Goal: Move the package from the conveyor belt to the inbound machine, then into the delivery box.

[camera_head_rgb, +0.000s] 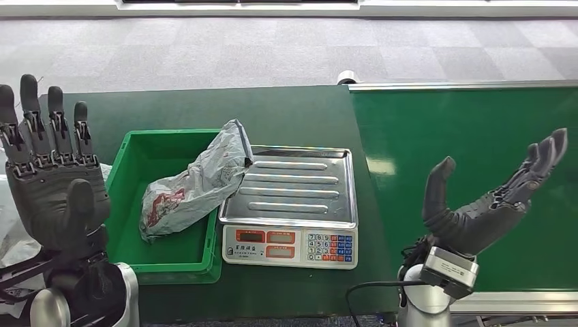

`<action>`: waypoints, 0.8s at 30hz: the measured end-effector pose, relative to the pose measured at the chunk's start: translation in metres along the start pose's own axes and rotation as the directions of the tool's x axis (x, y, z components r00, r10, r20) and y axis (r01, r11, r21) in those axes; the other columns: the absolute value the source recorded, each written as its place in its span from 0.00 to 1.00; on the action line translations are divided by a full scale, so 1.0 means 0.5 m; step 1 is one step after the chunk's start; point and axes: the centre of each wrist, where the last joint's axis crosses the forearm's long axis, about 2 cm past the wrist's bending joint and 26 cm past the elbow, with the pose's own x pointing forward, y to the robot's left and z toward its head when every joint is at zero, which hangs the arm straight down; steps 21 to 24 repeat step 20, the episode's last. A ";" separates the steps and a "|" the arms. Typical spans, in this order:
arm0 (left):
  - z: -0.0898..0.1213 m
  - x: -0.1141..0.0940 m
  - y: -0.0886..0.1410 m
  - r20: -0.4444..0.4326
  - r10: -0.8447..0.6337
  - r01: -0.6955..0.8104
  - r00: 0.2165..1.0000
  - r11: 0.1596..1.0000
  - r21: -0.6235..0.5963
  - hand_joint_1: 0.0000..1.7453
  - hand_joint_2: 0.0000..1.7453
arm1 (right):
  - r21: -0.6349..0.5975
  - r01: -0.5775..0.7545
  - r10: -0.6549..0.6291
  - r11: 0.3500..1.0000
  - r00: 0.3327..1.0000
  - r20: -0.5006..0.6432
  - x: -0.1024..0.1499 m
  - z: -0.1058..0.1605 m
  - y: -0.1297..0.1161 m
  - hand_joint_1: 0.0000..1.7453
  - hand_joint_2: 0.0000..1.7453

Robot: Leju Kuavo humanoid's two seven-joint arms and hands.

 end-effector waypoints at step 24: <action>0.005 0.000 0.002 -0.755 -0.051 -0.054 0.654 0.992 -0.113 0.00 1.00 | 0.021 0.044 -0.044 0.999 0.999 0.031 0.036 0.005 0.003 0.00 1.00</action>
